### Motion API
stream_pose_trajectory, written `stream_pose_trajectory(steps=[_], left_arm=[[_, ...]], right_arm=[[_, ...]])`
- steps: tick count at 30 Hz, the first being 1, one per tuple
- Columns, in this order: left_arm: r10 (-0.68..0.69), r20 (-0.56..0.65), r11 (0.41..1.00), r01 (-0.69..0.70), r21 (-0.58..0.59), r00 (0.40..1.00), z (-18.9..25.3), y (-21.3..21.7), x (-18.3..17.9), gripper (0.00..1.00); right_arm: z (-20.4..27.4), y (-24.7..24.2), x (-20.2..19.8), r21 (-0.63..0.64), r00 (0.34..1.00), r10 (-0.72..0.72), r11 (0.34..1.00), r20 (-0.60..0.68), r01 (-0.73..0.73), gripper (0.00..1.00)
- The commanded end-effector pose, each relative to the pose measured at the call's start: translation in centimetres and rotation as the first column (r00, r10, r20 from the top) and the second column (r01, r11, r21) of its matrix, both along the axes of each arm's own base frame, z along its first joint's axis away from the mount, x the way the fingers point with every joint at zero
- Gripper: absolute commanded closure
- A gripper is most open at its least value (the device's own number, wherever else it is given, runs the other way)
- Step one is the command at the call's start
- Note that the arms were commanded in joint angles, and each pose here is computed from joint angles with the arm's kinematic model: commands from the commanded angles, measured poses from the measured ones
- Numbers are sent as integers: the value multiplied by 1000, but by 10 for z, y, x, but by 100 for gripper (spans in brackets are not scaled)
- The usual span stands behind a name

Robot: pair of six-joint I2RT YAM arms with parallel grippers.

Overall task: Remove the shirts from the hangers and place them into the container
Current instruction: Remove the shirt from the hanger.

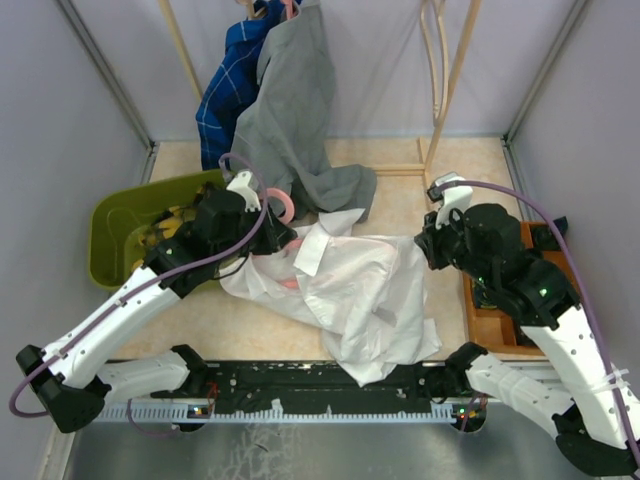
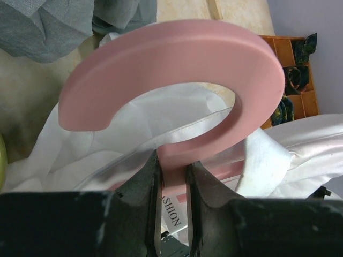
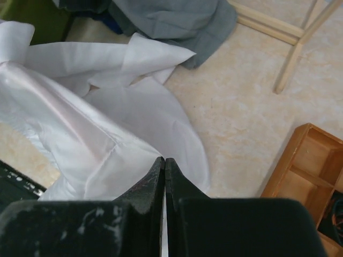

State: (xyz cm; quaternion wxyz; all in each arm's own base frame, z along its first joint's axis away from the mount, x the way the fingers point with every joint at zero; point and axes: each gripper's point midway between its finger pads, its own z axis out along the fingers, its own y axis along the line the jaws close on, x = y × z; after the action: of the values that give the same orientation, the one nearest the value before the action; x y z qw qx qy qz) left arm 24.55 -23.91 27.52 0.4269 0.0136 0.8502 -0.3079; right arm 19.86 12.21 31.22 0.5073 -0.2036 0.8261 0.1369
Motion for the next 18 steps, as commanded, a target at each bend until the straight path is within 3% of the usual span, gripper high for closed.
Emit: stream_pose_trajectory(steps=[1,4,10,13,14,16,18], left_arm=[[-10,81,1000,9,17,997,19,5,5,100],[-43,99,999,45,-10,994,26,-2,3,100],[-55,121,997,60,-39,991,36,-6,2,100],[-46,120,998,51,-40,992,36,-6,3,100],[-45,116,998,50,-40,992,35,-6,3,100],[-50,109,998,55,-39,993,33,-7,2,100],[-54,102,998,58,-37,993,31,-9,3,100]], right_arm=[[16,-23,15,5,984,-134,991,116,134,100],[-1,-27,19,-30,982,-168,985,90,171,100],[-70,-43,28,-227,959,-277,939,-49,260,100],[-70,-43,29,-209,952,-302,935,-51,286,98],[-63,-42,29,-186,953,-302,939,-40,290,91],[-36,-38,30,-112,957,-288,951,6,287,68],[-4,-31,29,-19,966,-249,968,64,251,58]])
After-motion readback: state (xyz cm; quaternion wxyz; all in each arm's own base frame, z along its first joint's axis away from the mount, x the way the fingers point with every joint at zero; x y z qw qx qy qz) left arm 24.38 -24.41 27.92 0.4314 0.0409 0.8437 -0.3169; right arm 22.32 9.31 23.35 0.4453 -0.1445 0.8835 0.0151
